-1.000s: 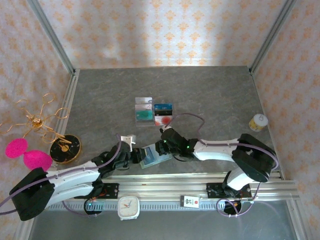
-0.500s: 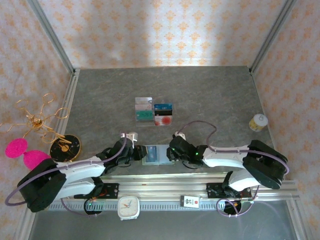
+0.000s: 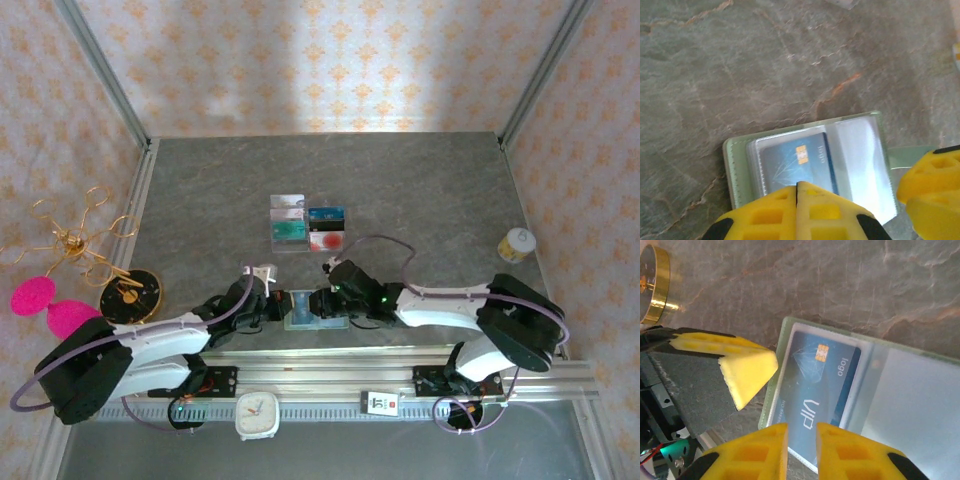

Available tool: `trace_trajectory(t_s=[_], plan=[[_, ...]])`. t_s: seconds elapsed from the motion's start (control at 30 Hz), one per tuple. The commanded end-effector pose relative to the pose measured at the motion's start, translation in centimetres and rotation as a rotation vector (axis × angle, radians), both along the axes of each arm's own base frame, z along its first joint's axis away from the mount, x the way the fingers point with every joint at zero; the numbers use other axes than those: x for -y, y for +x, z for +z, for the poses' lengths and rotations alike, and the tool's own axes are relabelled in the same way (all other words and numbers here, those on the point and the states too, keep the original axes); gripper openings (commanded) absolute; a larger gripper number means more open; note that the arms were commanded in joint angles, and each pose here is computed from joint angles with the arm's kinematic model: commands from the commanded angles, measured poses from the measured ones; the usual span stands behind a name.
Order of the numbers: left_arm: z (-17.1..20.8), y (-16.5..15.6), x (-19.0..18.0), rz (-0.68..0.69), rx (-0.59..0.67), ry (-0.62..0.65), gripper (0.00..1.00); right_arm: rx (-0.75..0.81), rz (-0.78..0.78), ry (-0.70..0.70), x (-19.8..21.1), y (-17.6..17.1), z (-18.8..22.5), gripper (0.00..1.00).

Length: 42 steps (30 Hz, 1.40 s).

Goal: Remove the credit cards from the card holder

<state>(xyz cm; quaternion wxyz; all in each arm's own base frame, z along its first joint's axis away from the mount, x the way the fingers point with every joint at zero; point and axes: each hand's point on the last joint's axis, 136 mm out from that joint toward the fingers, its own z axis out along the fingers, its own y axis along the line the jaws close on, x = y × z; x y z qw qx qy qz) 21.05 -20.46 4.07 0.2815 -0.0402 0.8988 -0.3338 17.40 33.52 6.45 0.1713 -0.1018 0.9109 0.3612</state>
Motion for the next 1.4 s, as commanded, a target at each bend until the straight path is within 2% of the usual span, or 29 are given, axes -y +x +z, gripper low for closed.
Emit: trace_trajectory(t_s=[0.0,0.17,0.47,0.6,0.73,0.77,0.93,1.13,1.37], plan=[[0.3,0.5,0.2,-0.009,0.038,0.022,0.00,-0.045,-0.002,0.039,-1.0,0.3,0.0,0.20],[-1.0,0.2,-0.2,-0.013,0.009,0.058,0.00,-0.076,-0.038,-0.010,0.0,0.6,-2.1,0.20],[-2.5,-0.2,-0.5,-0.026,-0.026,0.105,0.00,-0.108,-0.023,-0.012,-0.4,0.3,-3.3,0.18],[-2.7,-0.5,-0.3,-0.036,-0.034,0.101,0.00,-0.111,-0.016,-0.003,-0.7,0.3,-3.4,0.13],[-3.1,-0.9,-0.4,-0.036,-0.048,0.098,0.00,-0.112,-0.034,-0.003,-0.4,0.4,-3.6,0.00],[-3.1,-0.9,-0.4,-0.035,-0.048,0.095,0.00,-0.109,-0.051,-0.009,-0.1,0.4,-3.7,0.00],[-2.3,-0.5,-0.5,-0.018,-0.021,0.083,0.00,-0.110,-0.142,-0.026,1.9,0.5,-4.0,0.00],[-0.3,0.0,-0.5,-0.013,0.023,0.078,0.00,-0.112,-0.182,-0.039,3.3,0.2,-4.1,0.00],[3.0,0.1,2.7,-0.073,0.089,-0.018,0.00,-0.105,-0.162,-0.034,2.7,0.4,-3.9,0.00]])
